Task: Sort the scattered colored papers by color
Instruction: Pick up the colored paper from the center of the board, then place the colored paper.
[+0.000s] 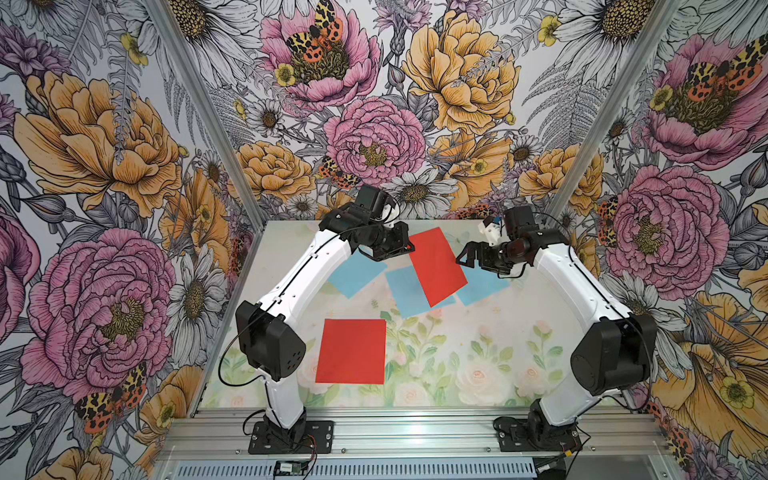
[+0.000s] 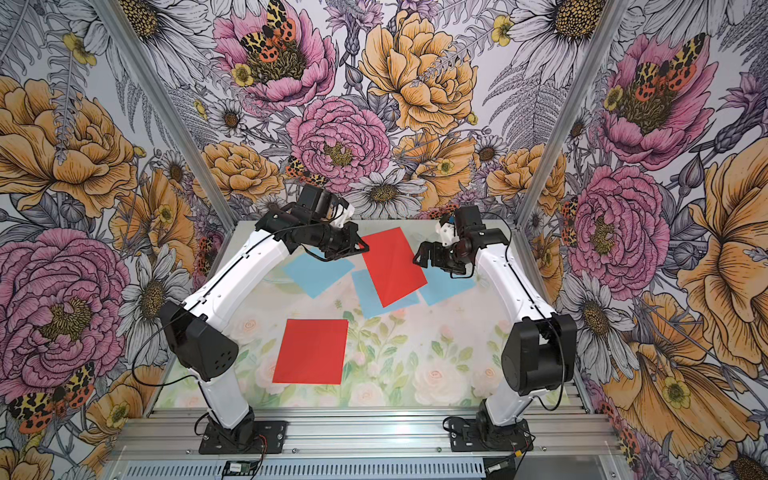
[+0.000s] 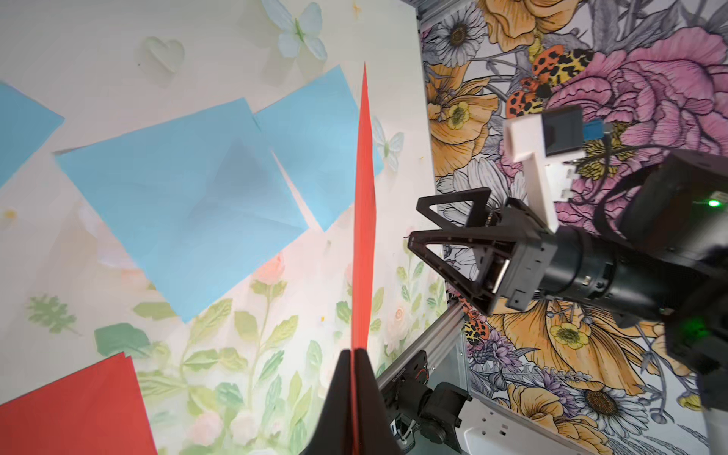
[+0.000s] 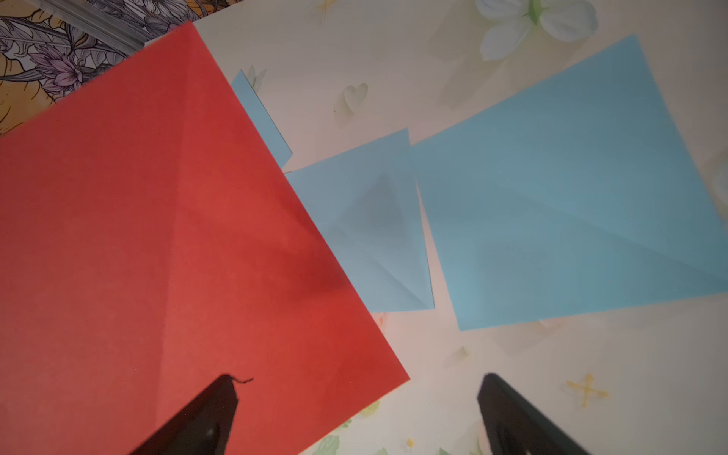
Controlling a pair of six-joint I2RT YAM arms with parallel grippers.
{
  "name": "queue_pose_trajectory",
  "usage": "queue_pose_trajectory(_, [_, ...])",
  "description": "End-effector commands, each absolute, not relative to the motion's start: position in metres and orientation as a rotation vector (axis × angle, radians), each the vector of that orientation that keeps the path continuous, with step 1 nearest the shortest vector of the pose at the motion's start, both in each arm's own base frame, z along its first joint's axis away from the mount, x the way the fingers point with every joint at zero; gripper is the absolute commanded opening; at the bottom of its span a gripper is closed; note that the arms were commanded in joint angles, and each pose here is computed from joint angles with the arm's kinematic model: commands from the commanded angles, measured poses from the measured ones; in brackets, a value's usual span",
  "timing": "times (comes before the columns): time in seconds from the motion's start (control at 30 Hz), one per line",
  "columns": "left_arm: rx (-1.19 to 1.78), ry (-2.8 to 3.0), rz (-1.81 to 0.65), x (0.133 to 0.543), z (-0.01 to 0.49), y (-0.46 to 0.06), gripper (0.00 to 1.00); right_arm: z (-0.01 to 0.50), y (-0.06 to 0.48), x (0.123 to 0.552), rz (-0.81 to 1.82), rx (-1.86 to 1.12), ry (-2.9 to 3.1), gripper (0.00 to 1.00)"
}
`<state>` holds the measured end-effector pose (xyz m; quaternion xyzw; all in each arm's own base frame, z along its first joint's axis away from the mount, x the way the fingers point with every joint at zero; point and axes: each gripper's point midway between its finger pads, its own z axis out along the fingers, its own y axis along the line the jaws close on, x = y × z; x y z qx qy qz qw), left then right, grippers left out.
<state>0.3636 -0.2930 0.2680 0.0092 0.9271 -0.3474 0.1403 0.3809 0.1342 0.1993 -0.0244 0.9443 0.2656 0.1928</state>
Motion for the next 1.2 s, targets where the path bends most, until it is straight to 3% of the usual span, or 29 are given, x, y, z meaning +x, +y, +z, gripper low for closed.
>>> queue_pose_trajectory(0.0, [0.061, 2.627, -0.973, 0.344, 0.295, -0.278, 0.00, 0.207, 0.137, 0.371, 0.780, -0.124, 2.618, 0.99])
queue_pose_trajectory(0.23, [0.183, 2.785, -0.904, 0.301, 0.253, -0.256, 0.00, 0.219, 0.130, 0.372, 0.714, -0.064, 2.583, 0.99])
queue_pose_trajectory(0.5, [0.327, 2.989, -0.733, 0.262, 0.193, -0.228, 0.00, 0.221, 0.159, 0.364, 0.796, -0.034, 2.568, 0.99])
queue_pose_trajectory(0.7, [0.395, 3.061, -0.688, 0.236, 0.190, -0.218, 0.00, 0.207, 0.179, 0.356, 0.799, -0.050, 2.592, 0.99])
queue_pose_trajectory(1.07, [0.581, 3.162, -0.234, 0.245, 0.151, -0.182, 0.00, 0.170, 0.250, 0.330, 0.912, -0.256, 2.666, 0.99])
queue_pose_trajectory(1.17, [0.674, 3.166, -0.102, 0.248, 0.146, -0.174, 0.00, 0.142, 0.272, 0.320, 0.888, -0.327, 2.729, 0.93])
